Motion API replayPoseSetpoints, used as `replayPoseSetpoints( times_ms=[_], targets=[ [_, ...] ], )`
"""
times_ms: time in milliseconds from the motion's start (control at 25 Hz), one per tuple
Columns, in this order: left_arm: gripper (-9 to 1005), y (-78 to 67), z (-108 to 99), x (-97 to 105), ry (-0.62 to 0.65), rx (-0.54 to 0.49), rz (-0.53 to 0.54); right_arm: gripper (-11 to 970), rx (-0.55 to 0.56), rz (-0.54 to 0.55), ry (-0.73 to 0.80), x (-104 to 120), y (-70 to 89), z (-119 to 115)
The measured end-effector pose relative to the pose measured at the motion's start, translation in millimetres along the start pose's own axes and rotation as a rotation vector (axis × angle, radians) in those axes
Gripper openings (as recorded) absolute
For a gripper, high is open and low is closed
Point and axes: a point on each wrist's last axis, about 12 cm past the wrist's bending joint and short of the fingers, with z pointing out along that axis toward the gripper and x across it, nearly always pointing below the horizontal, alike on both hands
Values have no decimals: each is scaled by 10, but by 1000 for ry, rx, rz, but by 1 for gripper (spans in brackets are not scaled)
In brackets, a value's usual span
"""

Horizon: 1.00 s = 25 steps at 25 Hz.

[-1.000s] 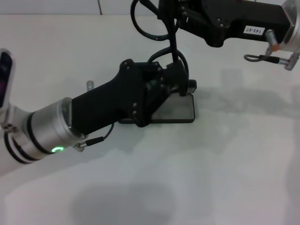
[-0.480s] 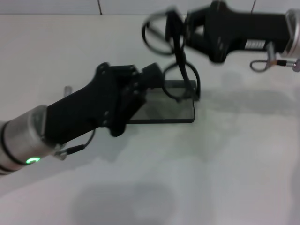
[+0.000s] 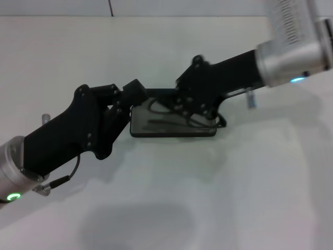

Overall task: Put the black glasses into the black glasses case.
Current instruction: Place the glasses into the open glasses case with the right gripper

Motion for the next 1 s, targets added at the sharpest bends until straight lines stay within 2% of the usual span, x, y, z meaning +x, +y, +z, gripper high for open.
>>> replayPoseSetpoints(
  times_ms=[80,280,480,1000],
  targets=[
    [20,-7,-21,17,6,-15,-5,27,-27,-63,88,-56,-40,201],
    [20,-13,-37,53,18,-41,-15,26,-23,-112,169,-92,-95,347],
    [20,-24,-50,71,21,-52,-24,26,-6,-135,236,-103,-167,393],
    [20,-24,-51,127,37,-84,-57,27,80,-195,317,-41,-217,519]
  ],
)
